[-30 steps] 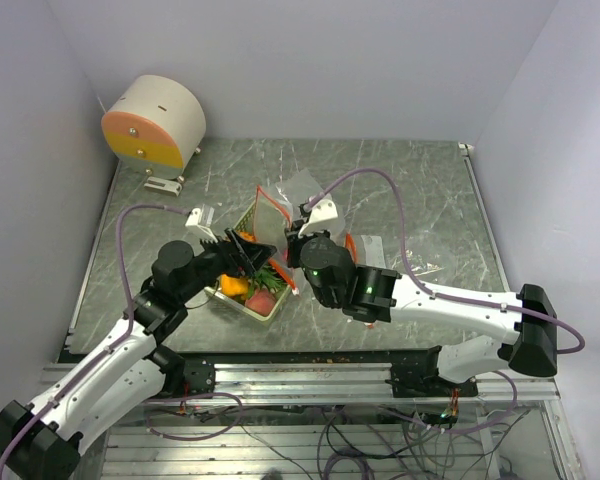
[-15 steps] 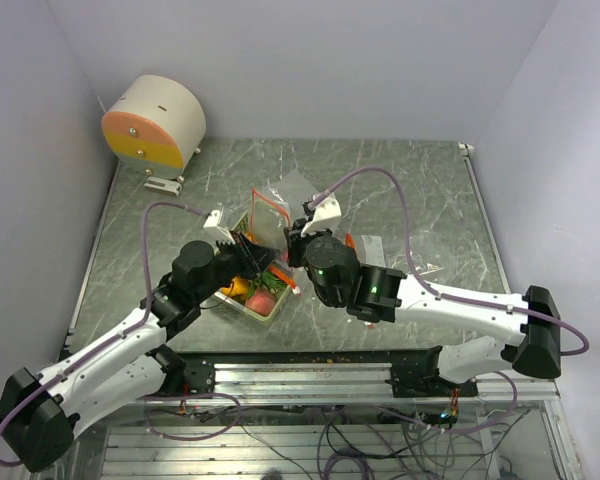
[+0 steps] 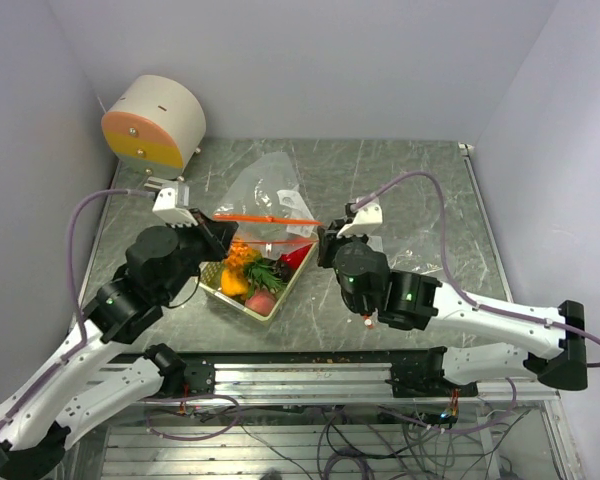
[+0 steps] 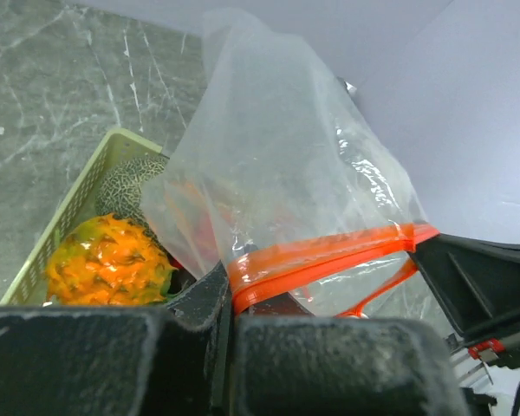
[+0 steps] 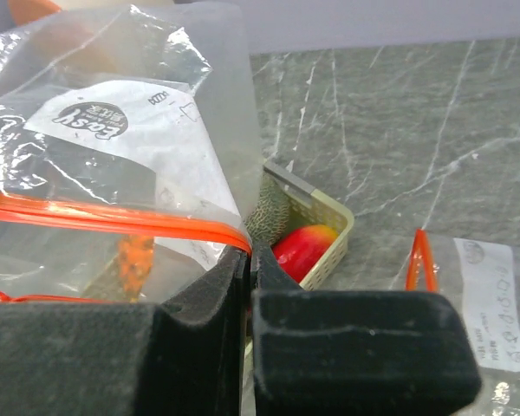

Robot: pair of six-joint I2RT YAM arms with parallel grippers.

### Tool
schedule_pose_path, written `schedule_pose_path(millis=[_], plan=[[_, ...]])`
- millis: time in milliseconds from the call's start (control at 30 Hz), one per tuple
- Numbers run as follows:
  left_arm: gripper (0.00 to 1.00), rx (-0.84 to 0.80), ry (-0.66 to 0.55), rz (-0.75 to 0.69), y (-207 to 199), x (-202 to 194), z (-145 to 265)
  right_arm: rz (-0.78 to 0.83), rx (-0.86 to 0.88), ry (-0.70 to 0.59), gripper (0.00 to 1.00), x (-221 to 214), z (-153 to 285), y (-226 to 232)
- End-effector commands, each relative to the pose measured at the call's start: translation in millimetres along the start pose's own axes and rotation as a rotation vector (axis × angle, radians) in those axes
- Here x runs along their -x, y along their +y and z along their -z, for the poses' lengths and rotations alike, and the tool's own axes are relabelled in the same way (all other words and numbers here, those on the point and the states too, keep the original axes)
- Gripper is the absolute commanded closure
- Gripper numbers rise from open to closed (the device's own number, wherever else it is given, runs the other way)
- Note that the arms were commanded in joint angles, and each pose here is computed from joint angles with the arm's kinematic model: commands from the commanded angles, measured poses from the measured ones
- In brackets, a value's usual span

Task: Place the food in the zip-top bag and seal the zipper
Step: Open the zipper of the food storage bag.

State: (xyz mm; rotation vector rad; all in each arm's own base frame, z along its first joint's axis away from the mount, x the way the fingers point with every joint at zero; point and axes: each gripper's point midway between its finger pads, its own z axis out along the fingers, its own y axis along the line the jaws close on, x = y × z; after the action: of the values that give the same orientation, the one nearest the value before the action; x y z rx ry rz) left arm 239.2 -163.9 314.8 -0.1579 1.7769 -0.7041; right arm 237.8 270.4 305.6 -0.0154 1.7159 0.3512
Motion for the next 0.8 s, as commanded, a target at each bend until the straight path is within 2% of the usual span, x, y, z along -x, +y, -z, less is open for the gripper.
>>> schedule_pose_path(millis=[0,67,167,300,400,500,667,700,767], plan=[[0.93,0.189,0.028,-0.133,40.2,3.0,20.4,0.077,-0.120,0.018,1.00,-20.6,-3.4,-26.0],[0.93,0.223,0.042,-0.162,45.5,4.9,23.2,0.089,-0.122,0.028,1.00,-27.3,-9.2,-18.7],[0.93,0.328,0.043,-0.198,60.5,15.6,33.3,0.104,-0.111,0.029,0.94,-36.1,-21.3,-2.7],[0.93,0.416,0.009,-0.222,71.6,35.2,49.2,0.054,0.121,0.011,0.82,-43.2,-34.7,54.6],[0.93,0.483,0.011,-0.255,82.0,39.7,56.1,0.046,0.226,0.037,0.79,-55.5,-40.8,83.0],[0.93,0.550,0.012,-0.276,91.3,43.8,61.9,0.048,0.207,0.059,0.79,-62.5,-46.9,88.2],[0.93,0.576,-0.010,-0.277,95.4,51.1,70.6,0.020,0.106,0.088,0.77,-71.1,-62.5,64.5],[0.93,0.573,-0.008,-0.278,95.7,49.9,70.8,0.022,0.120,0.097,0.74,-72.9,-64.8,65.3],[0.93,0.570,0.004,-0.276,96.4,45.2,68.5,0.069,0.221,0.113,0.61,-75.9,-64.1,80.6]])
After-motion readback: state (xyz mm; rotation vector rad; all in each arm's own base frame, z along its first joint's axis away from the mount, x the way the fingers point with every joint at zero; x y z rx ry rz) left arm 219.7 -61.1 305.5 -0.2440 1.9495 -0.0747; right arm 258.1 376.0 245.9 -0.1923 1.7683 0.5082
